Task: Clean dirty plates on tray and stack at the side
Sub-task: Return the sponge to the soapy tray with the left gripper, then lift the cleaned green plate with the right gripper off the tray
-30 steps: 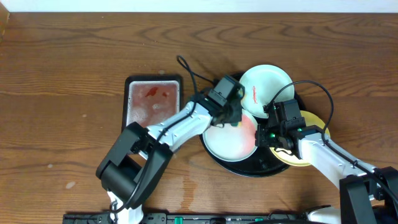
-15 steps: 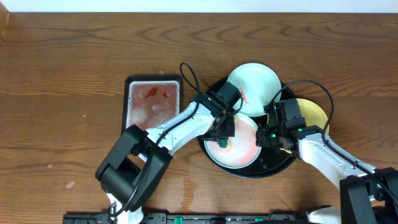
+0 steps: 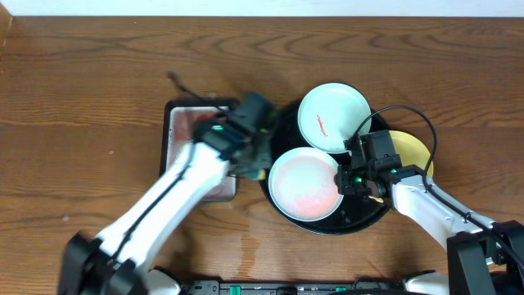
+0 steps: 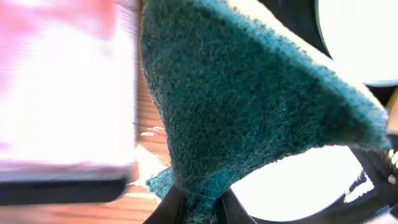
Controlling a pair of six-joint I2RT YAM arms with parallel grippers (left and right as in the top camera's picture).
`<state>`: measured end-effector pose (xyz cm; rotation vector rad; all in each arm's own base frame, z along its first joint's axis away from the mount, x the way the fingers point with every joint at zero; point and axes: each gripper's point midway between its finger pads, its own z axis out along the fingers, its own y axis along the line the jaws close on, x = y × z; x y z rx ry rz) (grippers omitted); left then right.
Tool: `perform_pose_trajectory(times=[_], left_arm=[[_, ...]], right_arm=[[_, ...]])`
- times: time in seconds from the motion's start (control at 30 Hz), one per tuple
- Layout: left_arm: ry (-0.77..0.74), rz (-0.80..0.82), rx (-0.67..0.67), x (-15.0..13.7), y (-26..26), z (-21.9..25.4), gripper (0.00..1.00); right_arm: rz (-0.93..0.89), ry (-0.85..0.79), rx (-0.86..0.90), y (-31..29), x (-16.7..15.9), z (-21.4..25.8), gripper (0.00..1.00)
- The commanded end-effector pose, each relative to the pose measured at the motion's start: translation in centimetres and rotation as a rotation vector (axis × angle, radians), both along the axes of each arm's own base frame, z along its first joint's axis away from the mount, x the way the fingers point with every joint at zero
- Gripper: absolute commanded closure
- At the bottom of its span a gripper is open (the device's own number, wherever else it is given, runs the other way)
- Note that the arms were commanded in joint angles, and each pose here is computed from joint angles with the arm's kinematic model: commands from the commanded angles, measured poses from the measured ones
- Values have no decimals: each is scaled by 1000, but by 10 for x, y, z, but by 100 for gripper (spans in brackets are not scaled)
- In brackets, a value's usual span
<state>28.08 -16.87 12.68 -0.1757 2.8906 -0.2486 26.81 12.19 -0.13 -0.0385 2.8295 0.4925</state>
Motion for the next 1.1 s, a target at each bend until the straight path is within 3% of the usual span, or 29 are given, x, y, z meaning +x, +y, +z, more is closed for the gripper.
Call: perform_pose_trajectory(times=[0.0, 0.07, 0.2, 0.4, 0.57, 0.73, 1.07], left_arm=[[-48, 67, 132, 15, 52, 4, 93], [-22, 111, 151, 17, 72, -5, 92], [47, 169, 183, 15, 100, -31, 75], [79, 169, 203, 17, 114, -49, 64], [46, 179, 186, 20, 115, -31, 47], [-30, 186, 160, 15, 116, 2, 35], [-151, 196, 118, 4, 119, 42, 20]], right_arm=[[27, 93, -40, -4, -28, -23, 99], [26, 78, -35, -3, -25, -22, 99], [33, 89, -23, 0, -24, -9, 99], [8, -18, -64, -7, -8, 35, 99], [76, -142, -118, -15, -4, 75, 99], [-2, -229, -282, -40, 1, 100, 99], [-45, -487, -614, -49, 21, 154, 99]])
